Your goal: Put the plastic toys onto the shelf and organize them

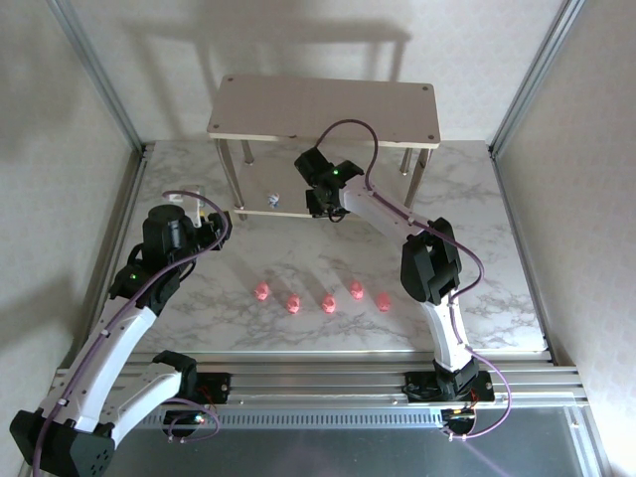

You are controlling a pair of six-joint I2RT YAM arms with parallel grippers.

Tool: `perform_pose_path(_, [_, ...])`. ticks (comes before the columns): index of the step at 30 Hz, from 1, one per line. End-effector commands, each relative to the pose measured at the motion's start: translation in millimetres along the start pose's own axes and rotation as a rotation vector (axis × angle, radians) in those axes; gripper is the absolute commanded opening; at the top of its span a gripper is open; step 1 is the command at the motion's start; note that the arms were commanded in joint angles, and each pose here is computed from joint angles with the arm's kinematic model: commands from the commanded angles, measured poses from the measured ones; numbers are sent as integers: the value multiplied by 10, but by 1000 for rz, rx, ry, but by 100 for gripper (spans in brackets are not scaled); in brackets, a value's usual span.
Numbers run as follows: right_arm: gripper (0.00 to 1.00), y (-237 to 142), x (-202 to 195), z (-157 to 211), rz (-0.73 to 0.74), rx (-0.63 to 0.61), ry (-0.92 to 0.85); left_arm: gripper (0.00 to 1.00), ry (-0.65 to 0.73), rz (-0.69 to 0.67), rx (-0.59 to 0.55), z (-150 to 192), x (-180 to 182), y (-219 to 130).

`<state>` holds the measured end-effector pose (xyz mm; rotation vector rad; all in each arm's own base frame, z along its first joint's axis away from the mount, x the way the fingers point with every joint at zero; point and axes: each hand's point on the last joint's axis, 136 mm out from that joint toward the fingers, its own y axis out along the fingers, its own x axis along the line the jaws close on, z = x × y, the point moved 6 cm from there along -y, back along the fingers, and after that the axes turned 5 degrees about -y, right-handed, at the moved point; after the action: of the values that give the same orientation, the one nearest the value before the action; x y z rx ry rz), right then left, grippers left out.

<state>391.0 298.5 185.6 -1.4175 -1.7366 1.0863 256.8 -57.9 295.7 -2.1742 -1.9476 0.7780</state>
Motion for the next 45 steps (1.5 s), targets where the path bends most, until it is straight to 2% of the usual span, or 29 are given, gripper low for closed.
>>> perform_pose_path(1, [18,125,-83,-64,21,-29,98,56,-2,16,-22,-65,-11,-26])
perform_pose_path(25, [18,273,-97,62,51,-37,127,56,5,16,-5,-23,14,36])
perform_pose_path(37, [18,183,-83,-88,53,-87,123,56,9,14,-11,-36,19,17])
perform_pose_path(45, [19,262,-10,-120,32,-58,99,56,12,15,-5,-22,27,31])
